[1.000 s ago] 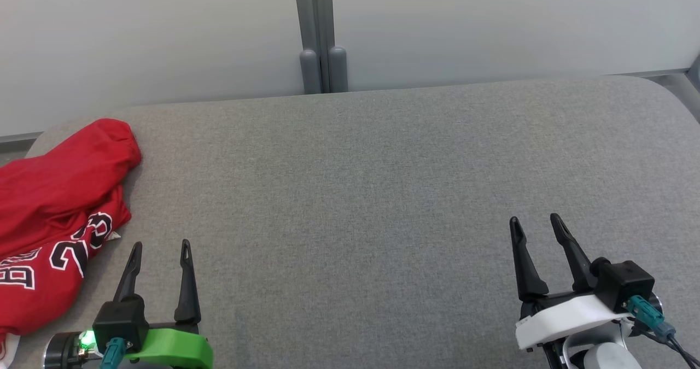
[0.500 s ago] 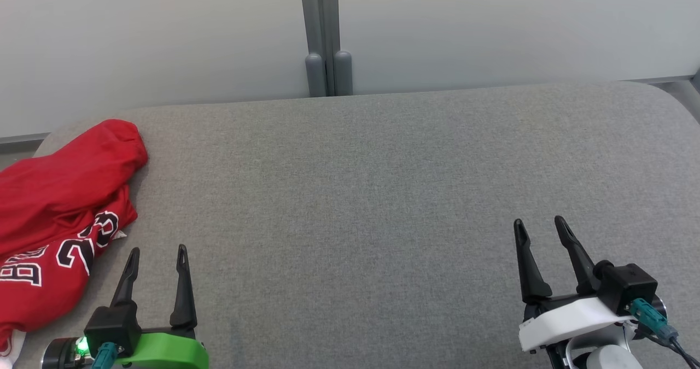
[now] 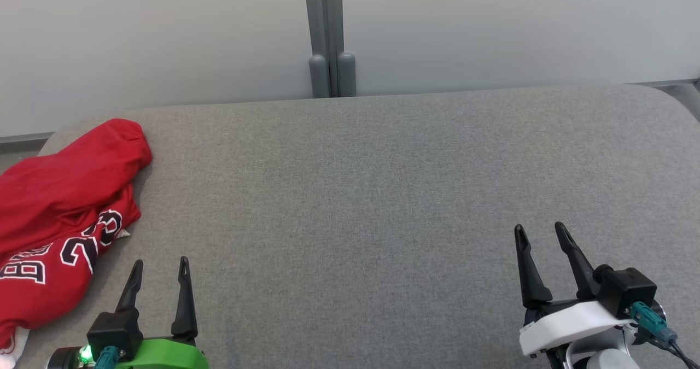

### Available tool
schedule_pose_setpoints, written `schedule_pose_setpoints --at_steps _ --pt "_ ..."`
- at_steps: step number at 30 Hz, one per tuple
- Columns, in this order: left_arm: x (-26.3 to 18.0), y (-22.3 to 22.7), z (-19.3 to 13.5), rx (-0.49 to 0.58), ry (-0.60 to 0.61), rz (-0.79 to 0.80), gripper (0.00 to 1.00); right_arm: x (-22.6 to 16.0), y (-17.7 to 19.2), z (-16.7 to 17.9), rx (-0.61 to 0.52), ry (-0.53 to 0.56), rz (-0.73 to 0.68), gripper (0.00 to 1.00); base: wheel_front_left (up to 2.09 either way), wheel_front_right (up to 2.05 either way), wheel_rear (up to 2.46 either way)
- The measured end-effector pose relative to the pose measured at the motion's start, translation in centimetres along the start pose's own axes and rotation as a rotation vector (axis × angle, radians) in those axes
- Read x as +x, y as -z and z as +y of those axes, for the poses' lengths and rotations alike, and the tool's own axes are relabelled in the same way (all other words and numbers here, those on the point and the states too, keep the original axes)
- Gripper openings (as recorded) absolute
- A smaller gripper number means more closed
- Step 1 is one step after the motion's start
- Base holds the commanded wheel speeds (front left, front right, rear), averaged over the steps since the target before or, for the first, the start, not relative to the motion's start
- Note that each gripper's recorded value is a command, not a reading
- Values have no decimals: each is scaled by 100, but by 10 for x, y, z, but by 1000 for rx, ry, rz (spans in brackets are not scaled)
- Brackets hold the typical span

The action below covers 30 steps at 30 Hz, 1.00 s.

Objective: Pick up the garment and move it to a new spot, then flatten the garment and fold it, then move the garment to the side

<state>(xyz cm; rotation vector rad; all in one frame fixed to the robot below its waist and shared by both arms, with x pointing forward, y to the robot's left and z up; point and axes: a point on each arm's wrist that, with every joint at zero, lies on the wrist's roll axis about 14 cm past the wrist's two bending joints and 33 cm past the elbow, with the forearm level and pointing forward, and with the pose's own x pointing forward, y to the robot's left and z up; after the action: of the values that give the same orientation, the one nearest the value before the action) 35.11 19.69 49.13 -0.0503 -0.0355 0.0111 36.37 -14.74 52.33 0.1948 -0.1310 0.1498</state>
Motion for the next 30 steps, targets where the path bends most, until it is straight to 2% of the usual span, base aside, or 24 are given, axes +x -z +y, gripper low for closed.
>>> schedule_pose_setpoints --at_steps 18,30 --pt "-3 5 8 4 -25 15 100 2 5 3 6 -10 14 100 0 0 0" --pt "-20 4 36 19 -124 15 100 11 20 28 20 -86 57 100 0 0 0"
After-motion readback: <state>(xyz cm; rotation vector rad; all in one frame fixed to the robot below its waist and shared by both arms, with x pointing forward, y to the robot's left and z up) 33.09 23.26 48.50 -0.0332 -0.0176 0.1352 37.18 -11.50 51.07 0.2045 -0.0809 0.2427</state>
